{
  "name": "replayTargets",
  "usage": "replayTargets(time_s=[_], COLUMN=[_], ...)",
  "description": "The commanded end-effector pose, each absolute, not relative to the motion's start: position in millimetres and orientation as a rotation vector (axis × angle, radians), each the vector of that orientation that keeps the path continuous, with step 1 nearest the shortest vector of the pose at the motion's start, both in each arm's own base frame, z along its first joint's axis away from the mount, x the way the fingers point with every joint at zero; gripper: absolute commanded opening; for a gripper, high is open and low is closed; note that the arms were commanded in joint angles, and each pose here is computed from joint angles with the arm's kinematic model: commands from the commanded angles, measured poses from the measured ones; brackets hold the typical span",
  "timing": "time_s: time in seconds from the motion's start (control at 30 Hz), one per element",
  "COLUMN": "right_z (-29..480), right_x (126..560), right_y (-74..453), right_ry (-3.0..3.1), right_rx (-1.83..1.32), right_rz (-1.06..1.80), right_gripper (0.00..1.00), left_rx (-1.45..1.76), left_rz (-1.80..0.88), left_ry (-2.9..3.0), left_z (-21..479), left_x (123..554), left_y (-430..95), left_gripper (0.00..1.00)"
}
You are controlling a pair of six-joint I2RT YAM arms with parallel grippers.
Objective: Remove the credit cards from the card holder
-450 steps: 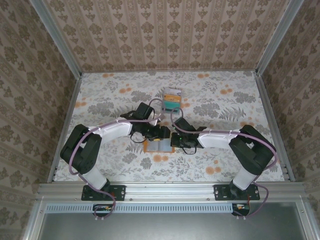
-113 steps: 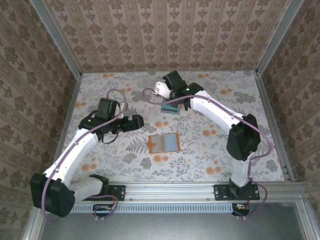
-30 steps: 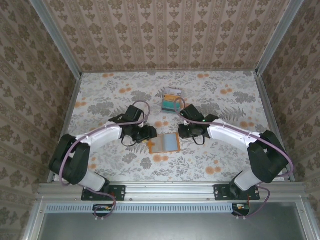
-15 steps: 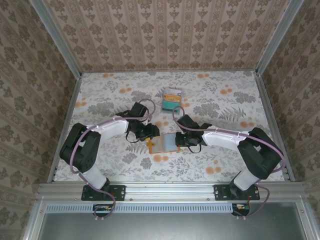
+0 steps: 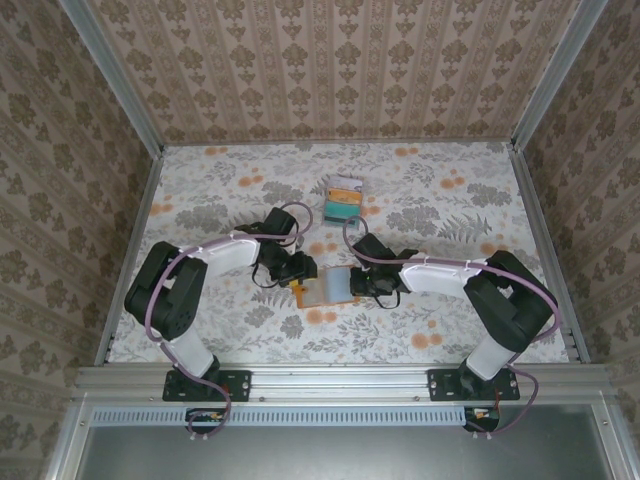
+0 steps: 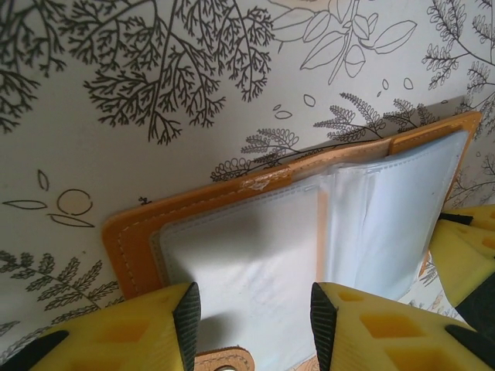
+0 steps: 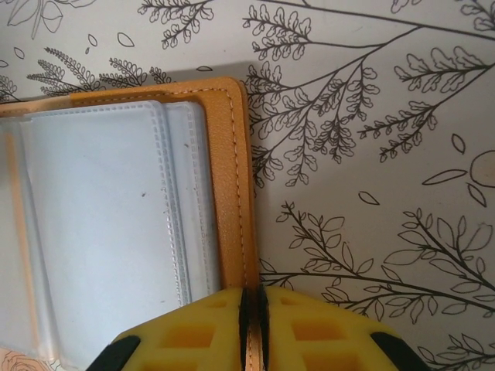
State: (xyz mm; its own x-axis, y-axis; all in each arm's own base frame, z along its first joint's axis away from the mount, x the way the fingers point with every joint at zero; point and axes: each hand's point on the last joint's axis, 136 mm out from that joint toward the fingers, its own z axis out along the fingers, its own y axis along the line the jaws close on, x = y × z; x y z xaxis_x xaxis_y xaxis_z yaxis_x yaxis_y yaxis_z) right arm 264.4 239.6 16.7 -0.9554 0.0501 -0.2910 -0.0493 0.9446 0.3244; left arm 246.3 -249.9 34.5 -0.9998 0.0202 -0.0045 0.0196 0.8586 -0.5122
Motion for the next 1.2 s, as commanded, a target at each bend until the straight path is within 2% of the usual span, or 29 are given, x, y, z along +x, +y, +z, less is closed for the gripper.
replayTargets(time_s=[0.0,0.77,1.03,1.17], right_z=[4,-2,0,-1], right_x=[258,252,251,252], right_y=[237,239,243,243], right_ry=[2.83,2.848,2.846,2.847], right_rx=[0.023,0.023,0.015,0.015], right_rz=[0.437,0.428,0.435,0.434], right_gripper=[0.17,0.17,0.17,0.17], left_rx=[-0.073,-0.094,-0.169,-0.216], left_rz=[0.796,0.78,0.923,0.977], left_ry=[-3.055,-3.03,-2.967,-2.962], left_z=[40,29,35,45], left_x=[249,243,240,241], left_y=[-247,-249,-274,-283], left_gripper=[0.45,0.45,0.56,0.57])
